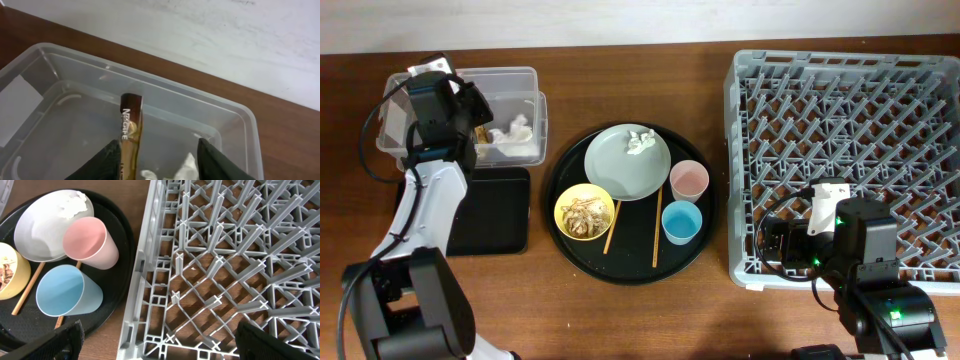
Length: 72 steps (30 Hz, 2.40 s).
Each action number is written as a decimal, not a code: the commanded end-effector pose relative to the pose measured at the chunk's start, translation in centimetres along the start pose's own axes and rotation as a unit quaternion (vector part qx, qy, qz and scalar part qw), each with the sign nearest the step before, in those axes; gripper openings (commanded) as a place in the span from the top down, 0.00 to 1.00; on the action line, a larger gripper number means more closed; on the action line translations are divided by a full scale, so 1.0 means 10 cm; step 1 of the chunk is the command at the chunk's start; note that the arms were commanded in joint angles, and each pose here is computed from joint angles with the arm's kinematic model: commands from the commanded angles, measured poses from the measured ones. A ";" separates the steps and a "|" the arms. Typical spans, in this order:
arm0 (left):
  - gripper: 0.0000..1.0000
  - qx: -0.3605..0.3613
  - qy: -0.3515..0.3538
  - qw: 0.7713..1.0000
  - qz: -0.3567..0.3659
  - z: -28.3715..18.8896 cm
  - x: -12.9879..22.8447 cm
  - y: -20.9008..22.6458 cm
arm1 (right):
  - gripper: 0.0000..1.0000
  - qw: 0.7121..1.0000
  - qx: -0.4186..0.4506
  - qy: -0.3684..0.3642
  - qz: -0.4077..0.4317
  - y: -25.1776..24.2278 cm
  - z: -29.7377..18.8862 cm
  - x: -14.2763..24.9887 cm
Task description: Sort waste into correct bins and load items into the dishwasher rack
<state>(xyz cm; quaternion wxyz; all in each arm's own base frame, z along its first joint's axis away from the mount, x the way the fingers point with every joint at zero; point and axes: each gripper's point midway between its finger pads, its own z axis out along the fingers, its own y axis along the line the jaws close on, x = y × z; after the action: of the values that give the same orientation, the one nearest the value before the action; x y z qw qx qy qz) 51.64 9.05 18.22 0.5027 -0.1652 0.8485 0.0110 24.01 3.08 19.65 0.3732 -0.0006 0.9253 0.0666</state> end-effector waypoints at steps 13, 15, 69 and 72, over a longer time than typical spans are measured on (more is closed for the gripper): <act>0.25 0.294 0.081 0.917 0.257 -0.58 1.36 -2.67 | 0.02 1.000 0.001 -0.012 0.004 -0.01 -0.05 -0.07; 0.25 0.306 0.092 0.909 0.267 -0.50 1.64 -2.81 | 0.02 1.000 0.000 -0.012 0.004 0.00 -0.05 -0.07; 0.02 0.174 0.349 0.891 0.232 -1.75 2.14 -1.62 | 0.02 1.000 0.001 0.015 0.006 -0.01 0.03 0.00; 0.11 0.144 0.341 0.882 0.292 -1.80 2.43 -1.59 | 0.02 1.000 0.001 0.015 0.006 -0.01 0.03 0.00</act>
<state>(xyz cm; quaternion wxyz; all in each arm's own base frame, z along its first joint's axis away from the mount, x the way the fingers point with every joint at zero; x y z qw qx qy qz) 31.48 -16.17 10.33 0.1732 0.1546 0.9697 -0.0766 24.01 3.13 18.70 0.3508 -0.0005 0.9341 0.0664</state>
